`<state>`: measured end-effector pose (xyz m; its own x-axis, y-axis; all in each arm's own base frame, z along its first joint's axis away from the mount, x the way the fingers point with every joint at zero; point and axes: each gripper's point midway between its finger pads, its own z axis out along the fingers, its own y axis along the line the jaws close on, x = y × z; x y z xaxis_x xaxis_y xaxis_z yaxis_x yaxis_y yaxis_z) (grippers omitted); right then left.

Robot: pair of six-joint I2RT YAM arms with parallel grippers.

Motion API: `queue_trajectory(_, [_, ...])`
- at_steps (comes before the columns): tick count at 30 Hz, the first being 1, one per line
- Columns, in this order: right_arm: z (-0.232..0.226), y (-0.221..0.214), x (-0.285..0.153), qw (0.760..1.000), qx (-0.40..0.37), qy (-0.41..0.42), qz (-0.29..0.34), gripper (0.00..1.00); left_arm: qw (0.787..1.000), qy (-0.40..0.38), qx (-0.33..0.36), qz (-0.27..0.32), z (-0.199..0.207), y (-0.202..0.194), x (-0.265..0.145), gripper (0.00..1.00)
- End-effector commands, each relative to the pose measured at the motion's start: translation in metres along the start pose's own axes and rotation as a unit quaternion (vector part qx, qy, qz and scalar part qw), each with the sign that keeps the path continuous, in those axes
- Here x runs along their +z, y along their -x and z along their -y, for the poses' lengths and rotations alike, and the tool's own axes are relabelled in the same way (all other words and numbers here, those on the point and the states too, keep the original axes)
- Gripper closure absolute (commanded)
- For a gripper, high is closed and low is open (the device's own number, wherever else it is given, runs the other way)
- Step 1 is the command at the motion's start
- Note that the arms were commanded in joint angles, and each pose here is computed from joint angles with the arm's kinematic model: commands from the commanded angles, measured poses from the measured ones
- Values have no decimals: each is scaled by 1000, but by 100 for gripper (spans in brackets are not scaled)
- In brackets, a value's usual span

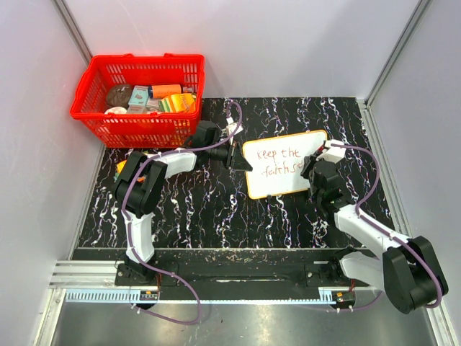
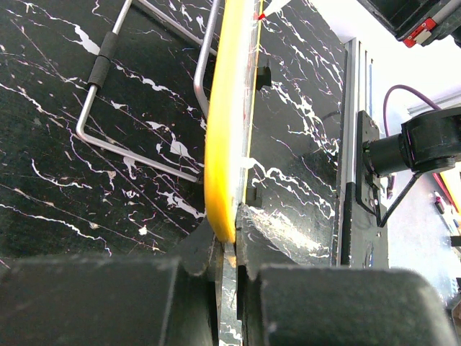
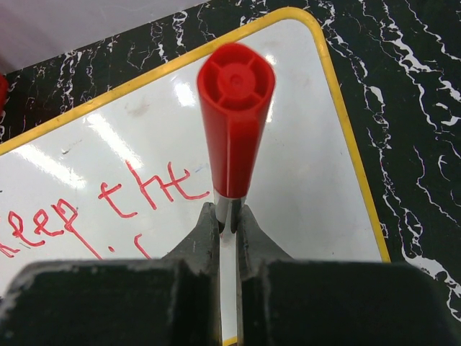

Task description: Write a sentence on the whiteboard

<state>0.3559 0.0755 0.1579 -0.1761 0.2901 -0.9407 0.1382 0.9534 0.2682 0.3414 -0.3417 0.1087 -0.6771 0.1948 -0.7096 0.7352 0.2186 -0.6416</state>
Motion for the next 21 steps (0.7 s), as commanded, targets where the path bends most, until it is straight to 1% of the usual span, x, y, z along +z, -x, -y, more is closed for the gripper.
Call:
queue_trajectory(1, [2, 1, -2, 1000, 14, -3, 1, 100, 997, 44, -2, -59, -29, -55, 10, 100])
queue_trajectory(7, [6, -12, -4, 1000, 14, -8, -18, 100, 997, 44, -2, -59, -29, -55, 10, 100])
queue_trajectory(13, [7, -13, -6, 1000, 13, -11, -23, 100, 997, 44, -1, -59, -29, -55, 10, 100])
queue_trajectory(21, [12, 0, -7, 1000, 10, -24, -4, 100, 997, 44, -1, -58, -28, -54, 9, 100])
